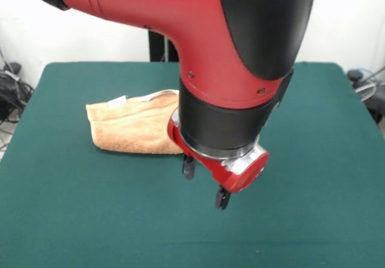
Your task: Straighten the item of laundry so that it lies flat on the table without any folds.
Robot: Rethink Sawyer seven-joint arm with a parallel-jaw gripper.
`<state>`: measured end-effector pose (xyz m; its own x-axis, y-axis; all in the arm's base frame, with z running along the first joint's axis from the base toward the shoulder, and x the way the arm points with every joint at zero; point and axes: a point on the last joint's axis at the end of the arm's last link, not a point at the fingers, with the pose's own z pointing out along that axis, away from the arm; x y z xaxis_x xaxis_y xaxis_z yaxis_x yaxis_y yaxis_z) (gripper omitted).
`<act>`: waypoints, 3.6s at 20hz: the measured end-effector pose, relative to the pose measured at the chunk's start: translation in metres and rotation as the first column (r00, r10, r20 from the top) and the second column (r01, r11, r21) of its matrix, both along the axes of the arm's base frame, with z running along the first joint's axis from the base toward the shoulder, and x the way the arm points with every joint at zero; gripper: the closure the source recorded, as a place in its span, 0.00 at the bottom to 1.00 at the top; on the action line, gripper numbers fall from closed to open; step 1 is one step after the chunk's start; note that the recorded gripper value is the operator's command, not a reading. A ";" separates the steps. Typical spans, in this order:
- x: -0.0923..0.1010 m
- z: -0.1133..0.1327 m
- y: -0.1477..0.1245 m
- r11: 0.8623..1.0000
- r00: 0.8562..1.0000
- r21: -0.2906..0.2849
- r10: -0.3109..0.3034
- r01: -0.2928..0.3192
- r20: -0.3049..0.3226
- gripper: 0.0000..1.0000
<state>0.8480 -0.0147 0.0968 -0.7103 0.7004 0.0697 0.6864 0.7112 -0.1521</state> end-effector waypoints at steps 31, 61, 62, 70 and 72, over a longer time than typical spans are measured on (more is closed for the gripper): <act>-0.010 0.016 0.050 0.995 0.999 0.102 -0.008 0.013 -0.049 0.00; -0.058 -0.114 0.063 0.986 0.974 0.159 -0.019 0.056 -0.228 0.00; -0.059 -0.112 0.065 0.984 0.972 0.164 -0.022 0.061 -0.232 0.00; -0.071 -0.091 0.077 0.976 0.969 0.193 -0.055 0.103 -0.240 0.00; -0.071 -0.086 0.078 0.975 0.971 0.194 -0.061 0.107 -0.232 0.00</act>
<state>0.7766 0.0634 0.0112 -0.5994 0.7112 0.3674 0.7100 0.6843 -0.1662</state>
